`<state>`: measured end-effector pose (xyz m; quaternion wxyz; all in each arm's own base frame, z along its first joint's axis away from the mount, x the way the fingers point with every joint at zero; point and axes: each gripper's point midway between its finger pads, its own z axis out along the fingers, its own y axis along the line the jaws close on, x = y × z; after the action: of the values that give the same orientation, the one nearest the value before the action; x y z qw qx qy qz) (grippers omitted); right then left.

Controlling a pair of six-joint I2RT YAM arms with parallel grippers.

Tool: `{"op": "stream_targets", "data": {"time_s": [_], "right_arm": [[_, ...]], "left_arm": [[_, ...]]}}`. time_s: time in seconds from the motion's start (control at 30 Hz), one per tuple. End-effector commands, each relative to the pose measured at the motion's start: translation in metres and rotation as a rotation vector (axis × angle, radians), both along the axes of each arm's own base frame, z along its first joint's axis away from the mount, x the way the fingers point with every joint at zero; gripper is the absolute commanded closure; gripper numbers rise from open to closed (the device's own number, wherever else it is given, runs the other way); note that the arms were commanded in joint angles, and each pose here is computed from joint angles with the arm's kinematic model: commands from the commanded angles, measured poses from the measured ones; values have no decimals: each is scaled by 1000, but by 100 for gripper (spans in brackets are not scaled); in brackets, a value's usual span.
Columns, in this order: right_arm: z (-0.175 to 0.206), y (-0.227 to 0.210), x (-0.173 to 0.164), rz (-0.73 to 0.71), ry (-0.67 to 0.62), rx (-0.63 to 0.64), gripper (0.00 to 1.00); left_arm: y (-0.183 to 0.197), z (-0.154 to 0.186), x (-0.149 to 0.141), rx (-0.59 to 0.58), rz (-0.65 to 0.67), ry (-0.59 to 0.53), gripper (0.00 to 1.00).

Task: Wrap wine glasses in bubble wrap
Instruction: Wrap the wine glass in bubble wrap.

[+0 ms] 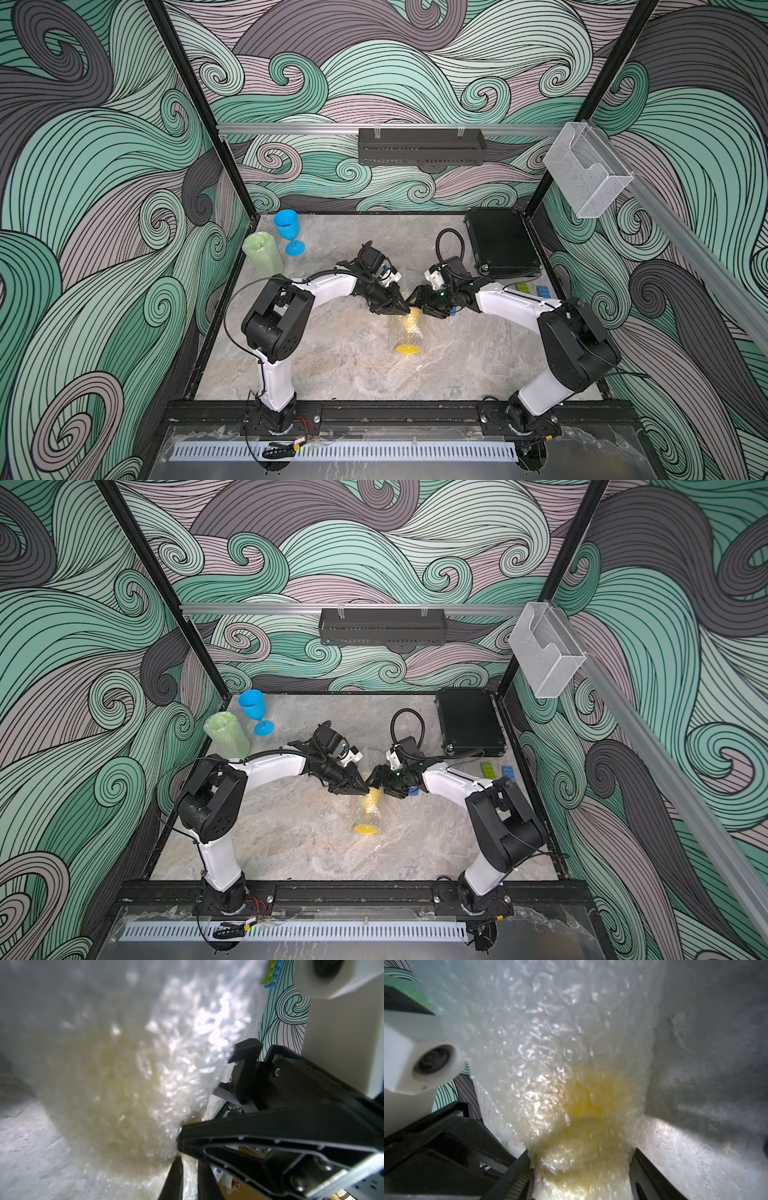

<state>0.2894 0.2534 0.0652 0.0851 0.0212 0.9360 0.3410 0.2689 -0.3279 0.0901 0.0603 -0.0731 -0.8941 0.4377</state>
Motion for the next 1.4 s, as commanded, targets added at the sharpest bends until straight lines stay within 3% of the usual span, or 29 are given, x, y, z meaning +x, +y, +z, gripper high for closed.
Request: {"op": "stream_targets", "data": {"time_s": [0.0, 0.3, 0.4, 0.53, 0.7, 0.97, 1.37], "right_arm": [[-17, -7, -5, 3, 31, -53, 33], [-18, -12, -7, -7, 36, -44, 35], [-18, -12, -9, -2, 38, -34, 35], [-17, -10, -11, -3, 38, -10, 35], [-16, -9, -12, -7, 42, 23, 35], [-11, -8, -12, 2, 37, 46, 35], [-11, -7, -16, 10, 37, 70, 34]], "left_arm": [[1, 5, 5, 28, 8, -53, 75], [22, 51, 0, 8, 0, -225, 47], [37, 45, 8, 64, 21, -272, 36], [43, 27, 26, 121, 56, -233, 29], [29, 14, 36, 109, 34, -133, 27], [17, -1, 50, 124, -3, -74, 27], [24, -47, 40, 245, -22, -18, 30]]}}
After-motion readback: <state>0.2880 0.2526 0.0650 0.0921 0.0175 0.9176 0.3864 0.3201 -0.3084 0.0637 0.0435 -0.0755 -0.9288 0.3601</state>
